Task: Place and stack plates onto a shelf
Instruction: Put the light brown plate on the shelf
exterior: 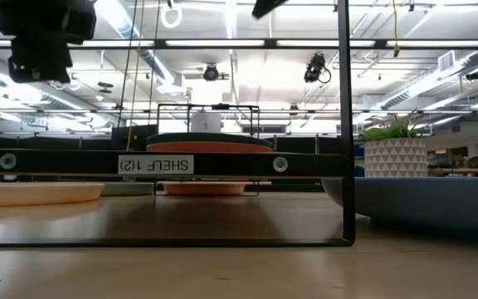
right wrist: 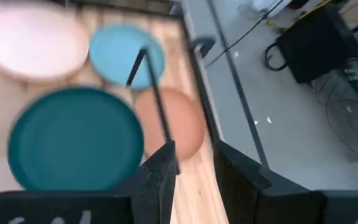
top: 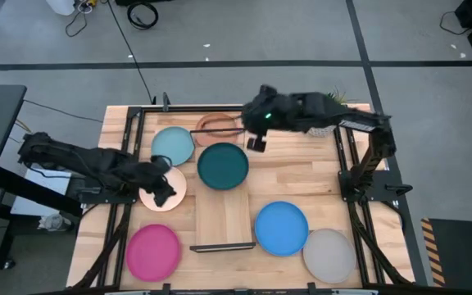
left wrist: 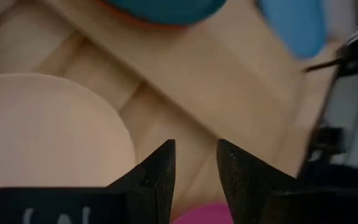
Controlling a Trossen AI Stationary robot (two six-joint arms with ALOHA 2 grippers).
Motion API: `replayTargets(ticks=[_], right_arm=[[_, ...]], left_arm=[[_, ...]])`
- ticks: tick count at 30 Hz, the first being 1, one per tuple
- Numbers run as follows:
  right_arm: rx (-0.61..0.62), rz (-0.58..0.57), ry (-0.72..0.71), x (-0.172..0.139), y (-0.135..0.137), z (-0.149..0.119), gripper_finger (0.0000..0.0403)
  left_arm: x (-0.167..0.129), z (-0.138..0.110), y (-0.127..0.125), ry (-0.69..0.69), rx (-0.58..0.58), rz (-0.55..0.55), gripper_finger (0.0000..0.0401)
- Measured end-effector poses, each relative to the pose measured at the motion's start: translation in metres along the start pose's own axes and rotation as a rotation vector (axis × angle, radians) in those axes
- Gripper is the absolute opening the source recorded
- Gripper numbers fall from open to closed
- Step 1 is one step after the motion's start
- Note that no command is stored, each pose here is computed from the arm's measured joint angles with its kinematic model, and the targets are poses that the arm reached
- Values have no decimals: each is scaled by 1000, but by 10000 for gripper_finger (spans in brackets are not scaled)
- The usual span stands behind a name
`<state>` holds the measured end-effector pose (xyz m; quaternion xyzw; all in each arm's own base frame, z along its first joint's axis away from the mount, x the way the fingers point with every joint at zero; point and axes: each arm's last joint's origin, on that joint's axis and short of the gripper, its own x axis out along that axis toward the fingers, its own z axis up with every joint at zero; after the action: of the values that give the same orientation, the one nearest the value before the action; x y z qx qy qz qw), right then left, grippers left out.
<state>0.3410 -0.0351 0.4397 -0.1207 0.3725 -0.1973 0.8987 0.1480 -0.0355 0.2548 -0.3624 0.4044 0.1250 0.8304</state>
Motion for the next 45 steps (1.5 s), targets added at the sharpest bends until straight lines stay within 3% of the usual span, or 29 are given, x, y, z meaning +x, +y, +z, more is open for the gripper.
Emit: replayTargets(ticks=[7, 13, 18, 24, 30, 40, 45], right_arm=[[193, -13, -92, -41, -22, -1, 115], [159, -7, -123, -66, -31, -8, 115], [123, -13, -150, -79, -36, -11, 114], [107, 33, -79, -81, -34, -19, 114], [57, 59, 15, -69, -28, -24, 114], [10, 57, 16, -68, -29, -24, 114], [4, 50, 20, -67, -32, -24, 114]], left_arm=[[40, -3, -3, 93, 43, 192, 125], [70, -6, -1, 161, 50, 327, 125], [86, -10, 0, 191, -10, 393, 125], [92, -13, 0, 229, -161, 397, 125], [92, -18, -4, 193, -208, 408, 132], [90, -30, -12, 165, -259, 405, 217], [88, -34, -11, 158, -277, 434, 220]])
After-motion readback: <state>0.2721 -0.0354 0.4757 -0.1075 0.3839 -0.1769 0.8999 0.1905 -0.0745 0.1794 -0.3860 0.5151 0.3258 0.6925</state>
